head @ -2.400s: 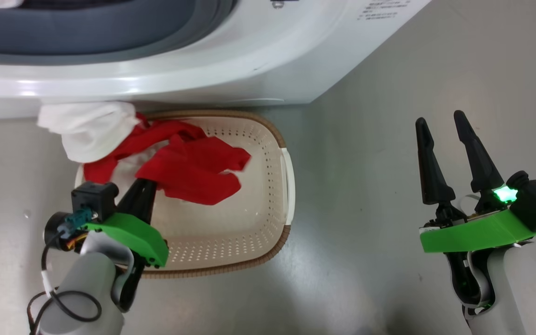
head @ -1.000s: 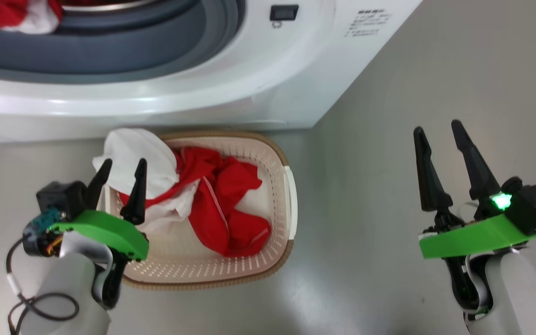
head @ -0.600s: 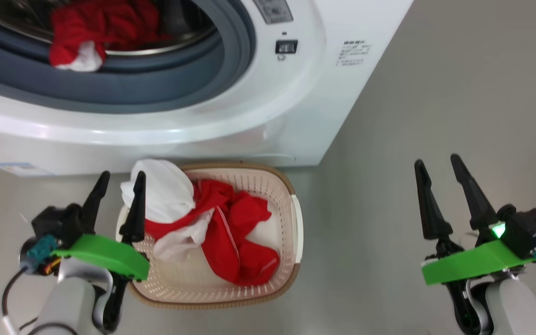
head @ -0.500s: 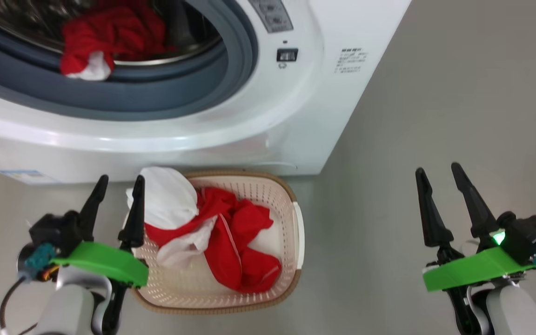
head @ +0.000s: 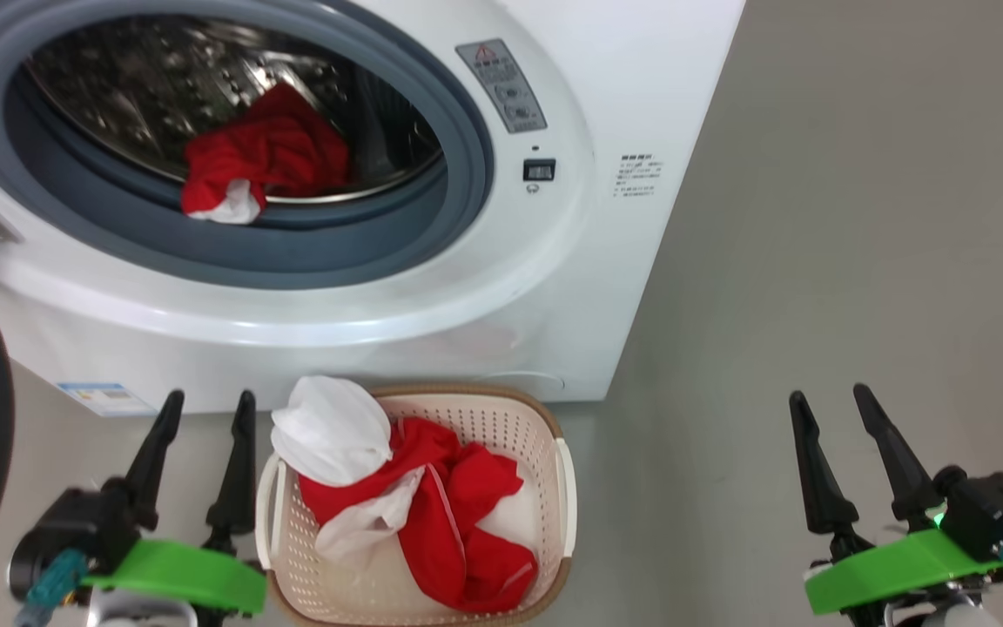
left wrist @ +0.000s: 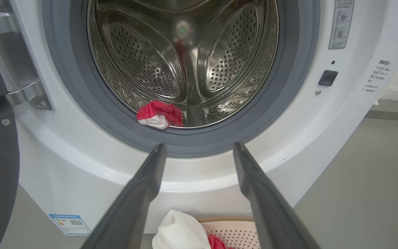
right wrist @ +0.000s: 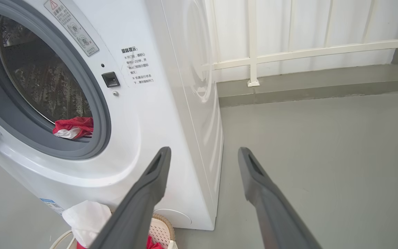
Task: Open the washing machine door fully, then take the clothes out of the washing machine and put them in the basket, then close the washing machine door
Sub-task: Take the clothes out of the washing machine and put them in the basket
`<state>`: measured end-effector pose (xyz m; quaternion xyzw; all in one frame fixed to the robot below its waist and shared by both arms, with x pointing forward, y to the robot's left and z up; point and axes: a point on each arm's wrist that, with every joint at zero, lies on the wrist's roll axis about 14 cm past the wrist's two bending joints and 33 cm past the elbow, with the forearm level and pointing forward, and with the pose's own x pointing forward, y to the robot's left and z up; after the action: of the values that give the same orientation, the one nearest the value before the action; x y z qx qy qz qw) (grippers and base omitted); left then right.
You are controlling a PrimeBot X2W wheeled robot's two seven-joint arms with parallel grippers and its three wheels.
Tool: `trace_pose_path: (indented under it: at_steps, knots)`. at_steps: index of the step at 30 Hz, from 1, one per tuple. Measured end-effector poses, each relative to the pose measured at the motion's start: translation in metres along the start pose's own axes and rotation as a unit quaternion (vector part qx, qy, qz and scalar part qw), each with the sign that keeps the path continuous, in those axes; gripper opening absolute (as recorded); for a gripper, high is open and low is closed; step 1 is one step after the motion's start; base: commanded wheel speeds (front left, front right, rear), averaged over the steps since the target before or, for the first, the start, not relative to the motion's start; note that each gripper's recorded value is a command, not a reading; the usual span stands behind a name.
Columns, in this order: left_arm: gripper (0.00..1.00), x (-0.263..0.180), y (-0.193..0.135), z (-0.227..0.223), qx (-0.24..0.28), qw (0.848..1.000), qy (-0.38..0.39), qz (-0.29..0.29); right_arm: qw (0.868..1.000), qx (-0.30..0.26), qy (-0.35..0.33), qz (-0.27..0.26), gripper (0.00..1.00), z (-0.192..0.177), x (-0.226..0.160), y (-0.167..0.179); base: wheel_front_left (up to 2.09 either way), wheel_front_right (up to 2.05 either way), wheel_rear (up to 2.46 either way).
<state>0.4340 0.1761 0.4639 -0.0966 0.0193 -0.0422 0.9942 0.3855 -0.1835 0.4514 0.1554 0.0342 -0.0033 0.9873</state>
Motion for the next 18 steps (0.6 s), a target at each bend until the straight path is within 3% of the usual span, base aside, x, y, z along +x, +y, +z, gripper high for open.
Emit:
trace_pose_path:
  at_steps: [18]
  knots:
    - [1.00,-0.057,0.014,0.016,0.003,0.999,-0.026,0.034,1.000,-0.003,-0.002,-0.021,1.00,0.003,-0.035,-0.012,0.00,0.00,0.00]
